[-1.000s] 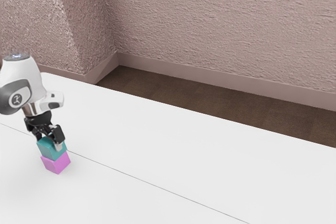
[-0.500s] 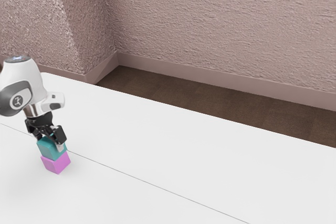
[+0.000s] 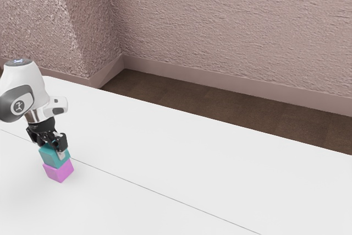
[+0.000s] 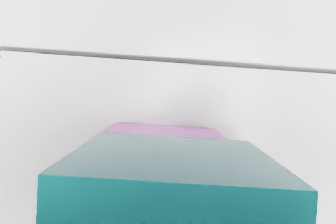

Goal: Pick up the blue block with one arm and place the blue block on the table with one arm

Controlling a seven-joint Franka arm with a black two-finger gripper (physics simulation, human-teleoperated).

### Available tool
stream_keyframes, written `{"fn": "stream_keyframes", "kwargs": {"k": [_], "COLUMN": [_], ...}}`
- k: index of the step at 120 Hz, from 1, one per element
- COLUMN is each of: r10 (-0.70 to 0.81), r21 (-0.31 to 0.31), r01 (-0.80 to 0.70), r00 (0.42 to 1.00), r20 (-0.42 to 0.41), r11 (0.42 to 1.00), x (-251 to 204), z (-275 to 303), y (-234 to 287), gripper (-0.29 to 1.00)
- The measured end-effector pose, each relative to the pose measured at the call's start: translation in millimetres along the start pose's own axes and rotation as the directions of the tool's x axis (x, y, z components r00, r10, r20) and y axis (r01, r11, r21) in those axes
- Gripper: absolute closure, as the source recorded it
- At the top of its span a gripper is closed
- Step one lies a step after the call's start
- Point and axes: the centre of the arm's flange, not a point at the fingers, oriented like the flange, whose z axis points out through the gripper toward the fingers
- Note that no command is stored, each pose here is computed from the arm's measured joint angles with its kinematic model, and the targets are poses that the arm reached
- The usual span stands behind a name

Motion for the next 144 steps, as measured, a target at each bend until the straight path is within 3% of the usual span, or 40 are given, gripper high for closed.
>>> {"fn": "stream_keyframes", "kwargs": {"k": [47,80,117,144], "r10": [-0.013,0.099,0.064,0.025], "r21": [0.018,0.111,0.035,0.014], "r01": [0.013,-0.094,-0.065,-0.025], "r00": [1.000,0.994,0.997,0.999], "r20": [-0.017,-0.036,0.036,0.021], "r11": [1.000,0.989,0.997,1.000], "x": [7.9,54.2,26.9,21.6], "z": [-7.6,-28.9,14.4,22.7], "y": [6.6,105.8,144.4,146.8], "gripper": [0.35,0.36,0.36,0.36]}}
